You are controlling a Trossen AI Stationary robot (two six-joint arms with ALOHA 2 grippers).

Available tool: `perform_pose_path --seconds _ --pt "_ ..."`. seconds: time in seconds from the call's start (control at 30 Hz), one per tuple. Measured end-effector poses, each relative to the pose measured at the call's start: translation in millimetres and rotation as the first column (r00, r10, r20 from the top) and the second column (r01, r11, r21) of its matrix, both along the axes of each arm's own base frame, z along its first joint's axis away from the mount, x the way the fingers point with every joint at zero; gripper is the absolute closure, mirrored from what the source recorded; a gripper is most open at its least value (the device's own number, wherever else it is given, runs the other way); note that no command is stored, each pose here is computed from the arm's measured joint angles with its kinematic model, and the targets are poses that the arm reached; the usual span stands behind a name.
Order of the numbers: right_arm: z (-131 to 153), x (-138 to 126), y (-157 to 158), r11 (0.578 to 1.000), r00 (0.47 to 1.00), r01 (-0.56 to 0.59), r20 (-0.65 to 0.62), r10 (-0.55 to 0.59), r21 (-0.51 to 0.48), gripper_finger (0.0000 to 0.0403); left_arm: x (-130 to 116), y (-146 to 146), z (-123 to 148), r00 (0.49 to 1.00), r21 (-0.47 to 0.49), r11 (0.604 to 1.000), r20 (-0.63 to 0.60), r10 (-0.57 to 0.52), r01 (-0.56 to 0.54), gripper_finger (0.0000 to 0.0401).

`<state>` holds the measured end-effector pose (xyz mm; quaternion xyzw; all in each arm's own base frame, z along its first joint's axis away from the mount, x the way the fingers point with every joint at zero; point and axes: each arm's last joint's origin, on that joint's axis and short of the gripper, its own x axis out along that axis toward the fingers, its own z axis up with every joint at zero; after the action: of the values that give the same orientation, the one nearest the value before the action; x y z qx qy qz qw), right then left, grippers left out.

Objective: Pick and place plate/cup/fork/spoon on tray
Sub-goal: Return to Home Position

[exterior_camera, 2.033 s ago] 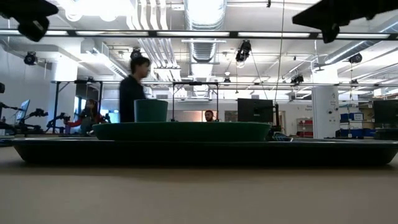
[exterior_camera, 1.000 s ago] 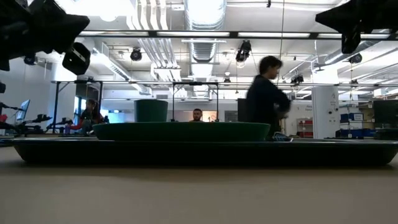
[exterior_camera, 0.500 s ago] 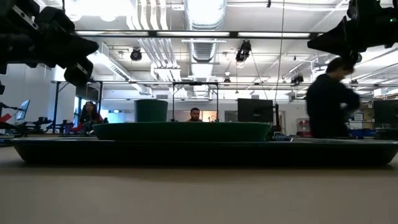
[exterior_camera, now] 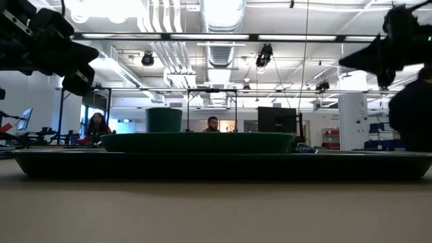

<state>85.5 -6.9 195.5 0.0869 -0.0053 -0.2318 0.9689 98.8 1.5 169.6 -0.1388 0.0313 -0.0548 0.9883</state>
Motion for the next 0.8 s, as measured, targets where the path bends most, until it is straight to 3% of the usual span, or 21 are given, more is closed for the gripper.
perform_pose_path --seconds 0.17,0.37,0.6,0.7,0.8 --pt "-20 5 0 0.999 0.999 0.037 0.016 -0.038 0.037 0.0394 -3 0 3 0.999 0.025 1.000 0.036 0.005 -0.006 0.0401" --pt "-21 6 0 0.998 0.999 0.033 -0.023 -0.035 -0.055 0.0394 -4 0 3 0.999 0.021 1.000 0.034 0.013 -0.013 0.0401" --pt "-20 6 0 0.997 0.999 0.026 0.032 -0.028 0.068 0.0394 -3 0 2 1.000 -0.008 1.000 0.015 0.014 -0.013 0.0401" --pt "-19 7 3 0.991 0.995 -0.083 -0.057 0.077 -0.103 0.0394 -2 0 2 1.000 0.010 1.000 0.025 0.010 -0.010 0.0401" --pt "-17 8 6 0.948 0.972 -0.227 -0.111 0.206 -0.225 0.0394 -3 0 3 0.999 0.027 1.000 0.031 0.008 -0.009 0.0401"
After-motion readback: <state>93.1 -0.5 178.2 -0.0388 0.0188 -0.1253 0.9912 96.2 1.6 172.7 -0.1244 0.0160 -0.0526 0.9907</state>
